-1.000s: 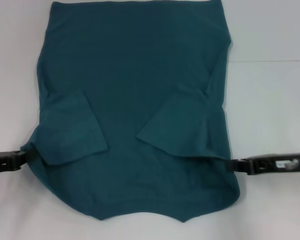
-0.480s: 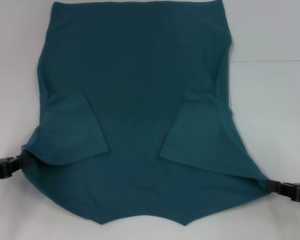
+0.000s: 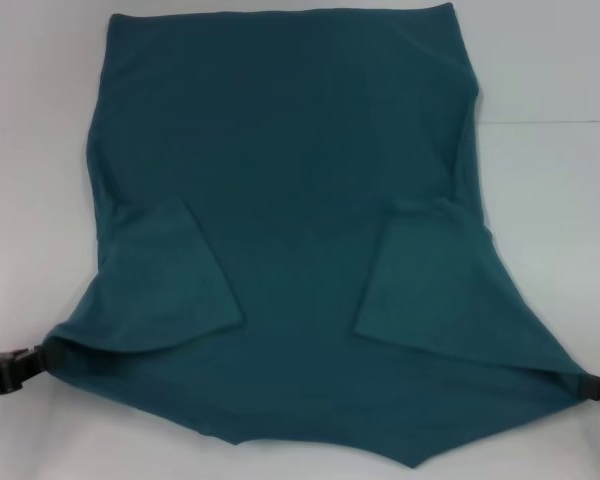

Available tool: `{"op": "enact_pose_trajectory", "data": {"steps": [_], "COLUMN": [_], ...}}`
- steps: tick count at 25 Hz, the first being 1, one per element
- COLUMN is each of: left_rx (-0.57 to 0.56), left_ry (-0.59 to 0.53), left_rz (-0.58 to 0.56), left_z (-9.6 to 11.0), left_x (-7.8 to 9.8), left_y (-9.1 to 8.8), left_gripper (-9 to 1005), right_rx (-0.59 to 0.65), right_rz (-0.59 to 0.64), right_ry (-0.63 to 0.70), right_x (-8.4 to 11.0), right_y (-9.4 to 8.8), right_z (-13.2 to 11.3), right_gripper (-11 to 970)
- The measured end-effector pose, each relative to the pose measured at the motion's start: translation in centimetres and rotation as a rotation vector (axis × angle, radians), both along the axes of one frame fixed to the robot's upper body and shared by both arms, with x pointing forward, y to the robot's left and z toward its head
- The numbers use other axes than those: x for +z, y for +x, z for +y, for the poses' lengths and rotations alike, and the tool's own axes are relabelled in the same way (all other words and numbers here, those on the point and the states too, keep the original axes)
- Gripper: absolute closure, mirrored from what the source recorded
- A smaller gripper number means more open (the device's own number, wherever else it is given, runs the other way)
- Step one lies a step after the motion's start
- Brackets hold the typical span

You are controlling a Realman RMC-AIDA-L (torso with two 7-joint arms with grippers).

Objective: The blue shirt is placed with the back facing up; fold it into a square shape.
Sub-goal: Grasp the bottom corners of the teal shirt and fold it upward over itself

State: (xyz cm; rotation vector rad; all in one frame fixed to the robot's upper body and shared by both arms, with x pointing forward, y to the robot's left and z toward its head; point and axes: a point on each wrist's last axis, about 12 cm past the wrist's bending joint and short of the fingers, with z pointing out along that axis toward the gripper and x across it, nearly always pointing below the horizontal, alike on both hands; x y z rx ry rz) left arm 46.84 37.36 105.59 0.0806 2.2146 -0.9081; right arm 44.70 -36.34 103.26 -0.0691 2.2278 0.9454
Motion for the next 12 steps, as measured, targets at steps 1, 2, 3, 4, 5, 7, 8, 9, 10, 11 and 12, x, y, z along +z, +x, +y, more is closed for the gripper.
{"op": "enact_pose_trajectory", "data": {"steps": [1,2,3,4,5,7,8,9,10,11,12], "left_rx": [-0.006,-0.009,-0.012,-0.016,-0.019,-0.029,-0.034,-0.039,-0.045,-0.049,-0.049], "left_ry": [-0.009,-0.012,-0.014,-0.016,-0.018,-0.022,-0.024,-0.026,-0.029,-0.031,-0.031], "left_rz": [0.003,0.005,0.006,0.009,0.011,0.012,0.012,0.013,0.013,0.013,0.013], "left_z": [-0.1,-0.2,-0.2,-0.2,-0.2,-0.3,-0.3,-0.4,-0.4,-0.5,-0.5], "left_x": [-0.1,-0.1,-0.2,-0.2,-0.3,-0.3,-0.4,-0.4,-0.5,-0.5,-0.5], "left_y": [-0.2,-0.3,-0.5,-0.6,-0.7,-1.0,-1.1,-1.3,-1.5,-1.6,-1.6], "left_gripper": [909,908,908,908,907,906,906,906,905,905,904], "right_rx": [-0.001,-0.003,-0.003,-0.002,-0.001,-0.003,-0.005,-0.006,-0.006,-0.007,-0.008], "right_rz": [-0.008,-0.025,-0.025,-0.032,-0.041,-0.051,-0.052,-0.053,-0.055,-0.056,-0.058], "right_ry": [-0.001,0.002,0.002,0.004,0.004,0.001,-0.001,-0.004,-0.005,-0.008,-0.011], "right_x": [-0.1,-0.2,-0.2,-0.3,-0.3,-0.4,-0.5,-0.5,-0.5,-0.6,-0.6], "right_y": [-0.3,-0.9,-0.9,-1.2,-1.4,-2.0,-2.3,-2.6,-2.8,-3.1,-3.2], "right_z": [-0.1,-0.4,-0.4,-0.5,-0.7,-0.9,-1.0,-1.2,-1.2,-1.4,-1.5], "right_gripper": [933,933,933,933,933,933,932,932,932,932,932]}}
